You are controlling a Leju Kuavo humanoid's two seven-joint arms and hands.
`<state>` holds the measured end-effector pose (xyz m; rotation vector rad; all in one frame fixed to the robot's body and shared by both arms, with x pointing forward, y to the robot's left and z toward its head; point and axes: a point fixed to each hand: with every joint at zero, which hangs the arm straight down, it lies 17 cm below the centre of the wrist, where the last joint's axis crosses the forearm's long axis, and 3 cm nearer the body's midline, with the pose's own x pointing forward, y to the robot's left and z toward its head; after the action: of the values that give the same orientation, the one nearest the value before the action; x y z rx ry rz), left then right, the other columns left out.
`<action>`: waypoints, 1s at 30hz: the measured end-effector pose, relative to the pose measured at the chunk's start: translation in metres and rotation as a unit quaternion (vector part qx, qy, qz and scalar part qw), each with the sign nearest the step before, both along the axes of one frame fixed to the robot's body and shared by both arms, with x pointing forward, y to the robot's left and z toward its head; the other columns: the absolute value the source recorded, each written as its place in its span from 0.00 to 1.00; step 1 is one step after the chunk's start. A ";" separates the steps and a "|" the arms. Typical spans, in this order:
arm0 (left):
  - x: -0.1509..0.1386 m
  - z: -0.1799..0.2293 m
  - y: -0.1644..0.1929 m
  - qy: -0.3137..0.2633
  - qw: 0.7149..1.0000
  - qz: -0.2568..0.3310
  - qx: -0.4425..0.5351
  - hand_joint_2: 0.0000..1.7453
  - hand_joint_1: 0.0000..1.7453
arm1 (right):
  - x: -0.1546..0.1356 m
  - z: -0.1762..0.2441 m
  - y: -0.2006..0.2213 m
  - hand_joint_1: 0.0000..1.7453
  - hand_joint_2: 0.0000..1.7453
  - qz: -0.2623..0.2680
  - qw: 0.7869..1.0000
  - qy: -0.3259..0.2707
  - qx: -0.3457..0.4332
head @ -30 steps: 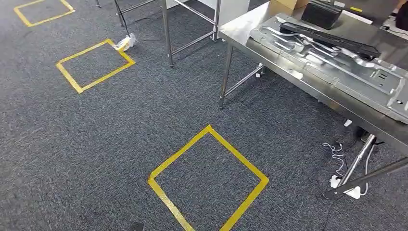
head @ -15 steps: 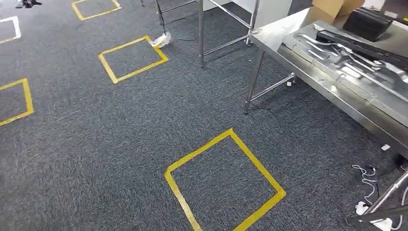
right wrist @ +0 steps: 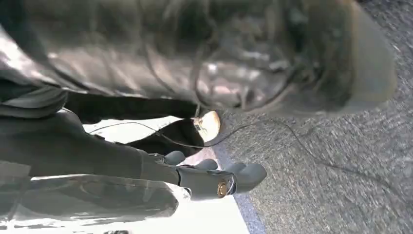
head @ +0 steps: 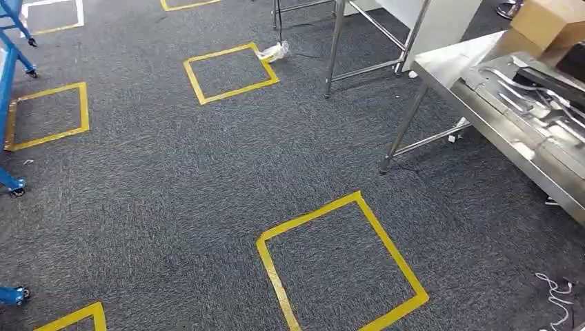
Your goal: Take the parts from the cabinet and place them on the table.
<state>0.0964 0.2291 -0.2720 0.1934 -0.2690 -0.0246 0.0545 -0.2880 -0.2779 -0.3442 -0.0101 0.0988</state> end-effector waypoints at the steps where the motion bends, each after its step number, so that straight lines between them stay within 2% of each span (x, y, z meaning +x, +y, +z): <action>1: -0.003 -0.001 0.002 0.009 1.000 0.000 0.003 0.00 0.00 | -0.001 0.000 0.001 0.00 0.00 -0.001 1.000 0.000 0.001; 7: -0.007 -0.002 0.008 0.022 1.000 -0.001 0.009 0.00 0.00 | -0.005 -0.001 0.005 0.00 0.00 0.002 1.000 0.003 0.006; 11: -0.011 -0.003 0.010 0.025 1.000 -0.002 0.010 0.00 0.00 | 0.003 0.000 0.011 0.00 0.00 0.005 1.000 -0.002 0.010; 15: -0.002 -0.002 0.009 0.009 1.000 -0.007 0.007 0.00 0.00 | -0.004 -0.001 0.011 0.00 0.00 0.007 1.000 0.002 0.009; 26: -0.002 -0.002 0.010 0.005 1.000 -0.008 0.006 0.00 0.00 | 0.007 0.001 0.011 0.00 0.00 0.009 1.000 -0.005 0.009; 30: 0.002 -0.001 0.009 -0.001 1.000 -0.011 0.004 0.00 0.00 | 0.002 0.000 0.011 0.00 0.00 0.009 1.000 -0.001 0.008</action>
<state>0.0986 0.2381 -0.2728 0.1993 -0.2728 -0.0467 0.0561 -0.2768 -0.2777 -0.3274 -0.0152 0.1157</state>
